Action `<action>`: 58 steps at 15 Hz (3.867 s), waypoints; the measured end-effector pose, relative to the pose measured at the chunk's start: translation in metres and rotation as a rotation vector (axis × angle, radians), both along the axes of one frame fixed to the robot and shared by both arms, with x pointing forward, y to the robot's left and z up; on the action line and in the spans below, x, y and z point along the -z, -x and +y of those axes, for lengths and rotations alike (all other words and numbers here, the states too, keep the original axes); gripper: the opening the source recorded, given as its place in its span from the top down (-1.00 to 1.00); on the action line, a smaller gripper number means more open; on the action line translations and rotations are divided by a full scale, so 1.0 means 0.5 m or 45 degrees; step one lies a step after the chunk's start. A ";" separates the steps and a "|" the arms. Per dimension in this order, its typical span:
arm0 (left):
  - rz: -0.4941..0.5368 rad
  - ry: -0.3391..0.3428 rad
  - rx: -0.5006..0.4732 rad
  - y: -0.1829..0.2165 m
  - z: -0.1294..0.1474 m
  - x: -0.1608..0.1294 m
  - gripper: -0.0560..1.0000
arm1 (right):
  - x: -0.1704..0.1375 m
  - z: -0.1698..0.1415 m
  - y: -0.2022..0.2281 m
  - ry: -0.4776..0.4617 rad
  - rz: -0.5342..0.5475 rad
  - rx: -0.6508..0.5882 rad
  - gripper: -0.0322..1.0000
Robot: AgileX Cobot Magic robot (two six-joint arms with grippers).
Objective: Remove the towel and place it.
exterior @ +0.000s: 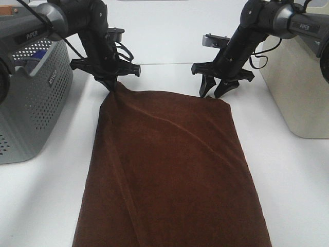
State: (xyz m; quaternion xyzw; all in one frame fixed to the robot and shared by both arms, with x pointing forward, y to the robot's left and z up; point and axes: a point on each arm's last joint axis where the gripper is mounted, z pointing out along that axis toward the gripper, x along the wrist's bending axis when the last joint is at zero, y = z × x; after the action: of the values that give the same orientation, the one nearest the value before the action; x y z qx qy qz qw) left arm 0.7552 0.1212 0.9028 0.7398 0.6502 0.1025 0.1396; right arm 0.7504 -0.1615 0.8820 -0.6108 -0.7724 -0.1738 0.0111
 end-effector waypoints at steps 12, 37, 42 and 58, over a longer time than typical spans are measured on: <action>0.000 0.003 0.000 0.000 0.000 0.000 0.87 | 0.018 0.022 0.004 0.103 -0.013 -0.038 0.87; -0.833 0.190 0.066 -0.095 -0.012 -0.074 0.87 | -0.156 -0.004 -0.080 0.271 -0.893 0.035 0.94; -1.102 0.251 0.123 -0.110 -0.022 -0.106 0.87 | -0.180 -0.010 -0.099 0.281 -1.115 -0.006 0.94; -1.169 0.248 0.115 -0.136 0.016 -0.030 -0.38 | -0.113 -0.032 -0.123 0.219 -1.163 0.044 -0.38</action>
State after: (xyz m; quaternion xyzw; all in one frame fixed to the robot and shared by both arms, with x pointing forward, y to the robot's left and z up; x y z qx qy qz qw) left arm 0.8233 0.1292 0.9176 0.6290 0.4948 0.3513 0.4859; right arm 0.8117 -0.1774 0.9383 -0.4832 -0.6996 -0.3605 -0.3836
